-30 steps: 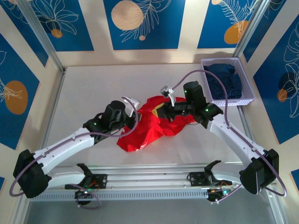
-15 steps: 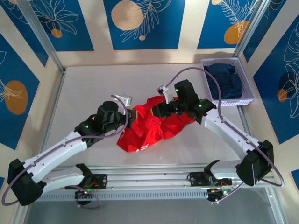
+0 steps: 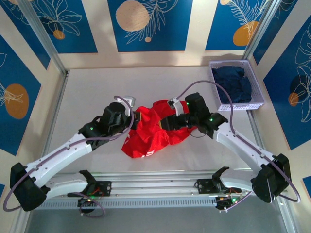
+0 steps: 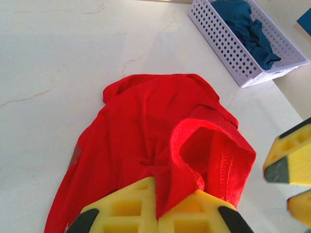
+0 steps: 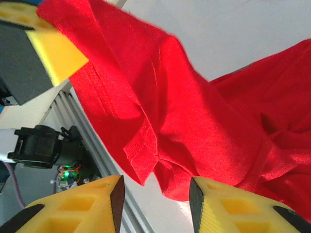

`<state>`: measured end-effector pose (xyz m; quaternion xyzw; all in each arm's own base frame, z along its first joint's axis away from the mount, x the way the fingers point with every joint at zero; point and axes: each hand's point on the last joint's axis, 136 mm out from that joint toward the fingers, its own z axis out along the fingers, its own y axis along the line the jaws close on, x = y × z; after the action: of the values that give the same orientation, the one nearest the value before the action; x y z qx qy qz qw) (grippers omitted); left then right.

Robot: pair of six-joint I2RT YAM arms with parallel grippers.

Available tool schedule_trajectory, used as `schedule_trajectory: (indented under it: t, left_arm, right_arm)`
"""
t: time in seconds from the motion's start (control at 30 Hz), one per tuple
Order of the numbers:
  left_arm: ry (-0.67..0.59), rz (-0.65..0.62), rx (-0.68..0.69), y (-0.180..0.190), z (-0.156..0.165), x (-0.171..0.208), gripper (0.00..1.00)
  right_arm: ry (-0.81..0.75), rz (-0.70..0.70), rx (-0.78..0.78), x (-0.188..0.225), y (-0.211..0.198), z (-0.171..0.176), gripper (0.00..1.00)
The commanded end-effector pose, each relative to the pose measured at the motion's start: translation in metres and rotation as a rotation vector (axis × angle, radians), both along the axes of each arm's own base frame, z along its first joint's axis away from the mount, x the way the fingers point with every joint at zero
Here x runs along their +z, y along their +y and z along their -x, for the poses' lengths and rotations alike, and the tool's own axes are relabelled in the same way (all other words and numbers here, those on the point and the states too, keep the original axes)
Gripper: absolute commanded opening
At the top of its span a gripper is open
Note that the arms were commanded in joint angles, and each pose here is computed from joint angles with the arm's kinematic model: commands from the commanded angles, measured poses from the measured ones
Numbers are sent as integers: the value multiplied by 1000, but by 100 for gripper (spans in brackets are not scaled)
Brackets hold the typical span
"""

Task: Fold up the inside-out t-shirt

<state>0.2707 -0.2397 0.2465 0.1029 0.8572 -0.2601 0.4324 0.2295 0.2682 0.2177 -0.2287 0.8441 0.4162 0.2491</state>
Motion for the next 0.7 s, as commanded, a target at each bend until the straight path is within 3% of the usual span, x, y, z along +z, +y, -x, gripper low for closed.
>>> schedule_trajectory:
  t: [0.0,0.5,0.57,0.67]
  left_arm:
    - [-14,14,29,3,-5,13,0]
    - [-26,19,18,5,-2,16,0]
    - [-28,16,21,6,-2,15,0]
    - [-34,6,37,10,-3,15,0]
  right_arm:
    - [26,-78,39,7,17,5,42]
    - [34,-78,43,-2,32,-7,39]
    - [32,-77,42,-2,33,-8,32]
    - [21,-44,23,-2,28,-10,10]
